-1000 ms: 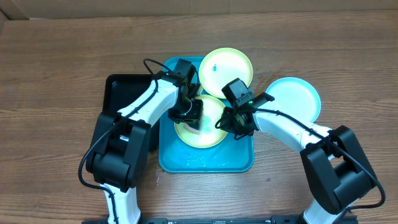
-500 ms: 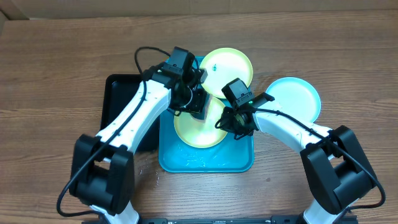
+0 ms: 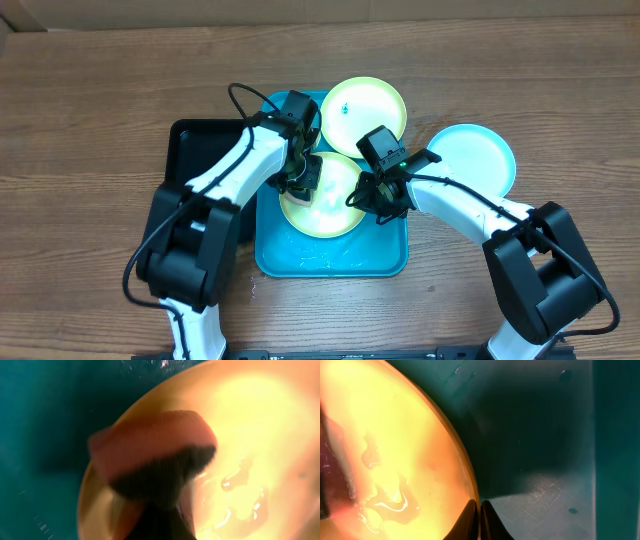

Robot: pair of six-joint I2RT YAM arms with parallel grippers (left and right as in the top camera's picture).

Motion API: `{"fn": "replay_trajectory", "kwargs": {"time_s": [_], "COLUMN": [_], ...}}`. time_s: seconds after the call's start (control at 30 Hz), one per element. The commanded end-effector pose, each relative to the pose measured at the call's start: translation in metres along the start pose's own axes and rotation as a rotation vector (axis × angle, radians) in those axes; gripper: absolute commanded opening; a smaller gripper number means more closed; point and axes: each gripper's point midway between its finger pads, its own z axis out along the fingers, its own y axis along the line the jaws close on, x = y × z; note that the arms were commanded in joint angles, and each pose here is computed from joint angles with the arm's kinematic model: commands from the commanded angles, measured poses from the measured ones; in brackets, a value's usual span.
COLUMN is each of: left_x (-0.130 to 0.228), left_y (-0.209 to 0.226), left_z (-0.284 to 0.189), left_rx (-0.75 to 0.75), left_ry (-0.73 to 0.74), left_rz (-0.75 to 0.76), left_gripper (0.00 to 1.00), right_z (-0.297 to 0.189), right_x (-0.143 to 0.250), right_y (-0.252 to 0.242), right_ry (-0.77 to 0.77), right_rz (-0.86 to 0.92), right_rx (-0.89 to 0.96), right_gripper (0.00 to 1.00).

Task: Clean dirty plates on tray and stack at the side

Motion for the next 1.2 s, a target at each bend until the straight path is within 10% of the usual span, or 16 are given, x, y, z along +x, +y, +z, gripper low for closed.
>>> {"fn": "replay_trajectory", "kwargs": {"time_s": [0.0, 0.33, 0.63, 1.17], "left_x": [0.015, 0.004, -0.026, 0.006], "left_y": [-0.019, -0.070, -0.032, -0.008], "left_z": [0.016, -0.028, -0.079, -0.005], "left_rx": [0.117, 0.397, 0.137, 0.046], "left_ry": [0.079, 0.020, -0.191, 0.008], "left_rz": [0.007, 0.098, 0.059, 0.025], "left_gripper": [0.04, 0.04, 0.04, 0.04], "right_z": [-0.002, -0.002, -0.002, -0.002], "right_x": [0.002, 0.002, 0.002, 0.002], "right_y": [0.001, 0.001, 0.002, 0.002], "right_ry": [-0.009, -0.009, -0.009, -0.010], "right_rz": [-0.011, -0.011, -0.010, -0.010], "right_rx": [0.000, 0.000, 0.000, -0.001], "right_gripper": [0.04, 0.04, 0.04, 0.04]}}
